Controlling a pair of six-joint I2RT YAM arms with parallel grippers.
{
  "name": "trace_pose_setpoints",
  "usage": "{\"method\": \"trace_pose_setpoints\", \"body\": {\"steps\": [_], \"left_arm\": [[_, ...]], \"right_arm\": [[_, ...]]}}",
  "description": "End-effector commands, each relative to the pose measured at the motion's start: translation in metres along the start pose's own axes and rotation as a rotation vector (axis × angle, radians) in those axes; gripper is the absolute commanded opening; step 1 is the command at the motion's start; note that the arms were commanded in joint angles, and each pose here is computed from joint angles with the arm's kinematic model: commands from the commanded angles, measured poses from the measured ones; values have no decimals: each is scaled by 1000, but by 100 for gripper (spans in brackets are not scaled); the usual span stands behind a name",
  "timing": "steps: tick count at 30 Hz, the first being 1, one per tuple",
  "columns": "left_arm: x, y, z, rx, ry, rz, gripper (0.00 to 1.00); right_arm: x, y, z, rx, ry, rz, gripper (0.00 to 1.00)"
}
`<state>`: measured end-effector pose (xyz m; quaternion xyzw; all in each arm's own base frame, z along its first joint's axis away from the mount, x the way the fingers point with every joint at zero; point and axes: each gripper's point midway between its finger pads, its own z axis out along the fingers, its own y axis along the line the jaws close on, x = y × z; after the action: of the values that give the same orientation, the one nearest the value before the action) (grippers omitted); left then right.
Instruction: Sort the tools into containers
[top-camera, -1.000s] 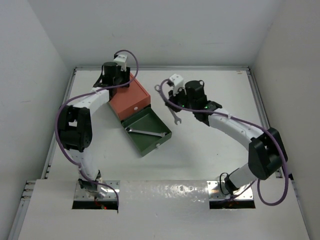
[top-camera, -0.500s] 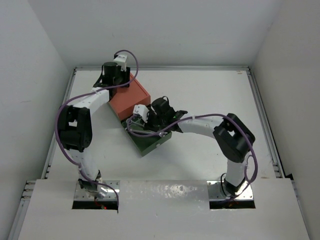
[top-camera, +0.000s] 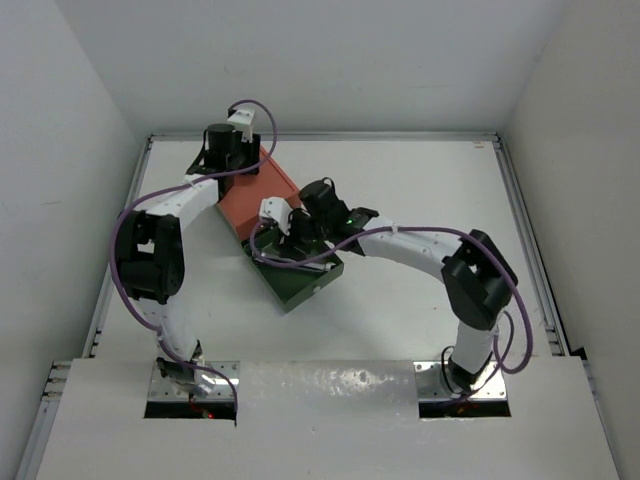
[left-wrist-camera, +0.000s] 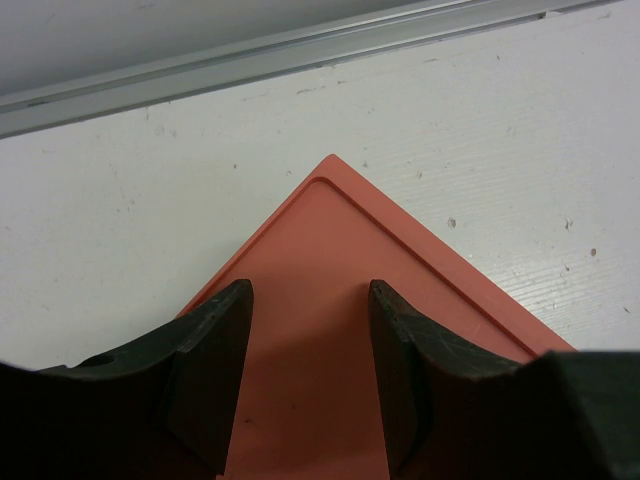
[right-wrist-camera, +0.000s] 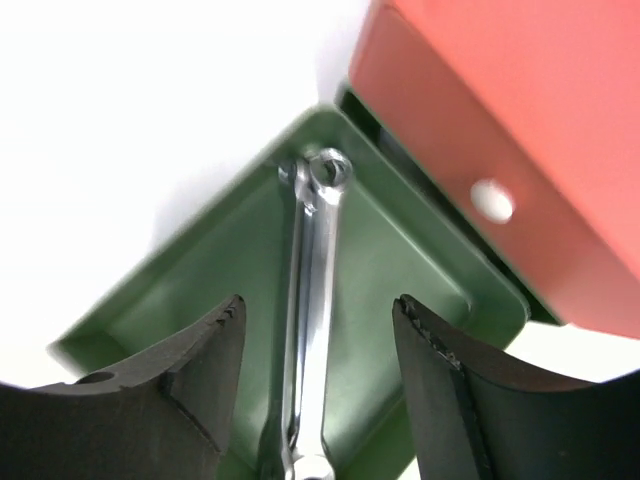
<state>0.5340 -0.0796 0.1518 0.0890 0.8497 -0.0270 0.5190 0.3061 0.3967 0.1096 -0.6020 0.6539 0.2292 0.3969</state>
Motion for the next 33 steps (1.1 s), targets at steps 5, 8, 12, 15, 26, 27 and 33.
{"method": "trace_pose_setpoints", "body": {"steps": [5,8,12,15,26,27,33], "left_arm": [[121,16,-11,-37,398,30,47],[122,15,-10,-39,401,30,47],[123,17,-10,-44,409,30,47],[122,16,-11,-44,407,31,47],[125,17,-12,-46,411,35,47],[124,17,-12,-46,409,35,47],[125,17,-11,-43,411,34,47]], "right_arm": [[-16,81,-57,-453,-83,-331,60],[15,99,-59,-500,29,-445,59],[44,122,-52,-590,181,-555,58],[60,110,-30,-507,223,-593,58],[68,68,12,-289,251,-654,42],[67,67,11,-283,251,-659,40],[73,61,13,-283,276,-643,22]]}}
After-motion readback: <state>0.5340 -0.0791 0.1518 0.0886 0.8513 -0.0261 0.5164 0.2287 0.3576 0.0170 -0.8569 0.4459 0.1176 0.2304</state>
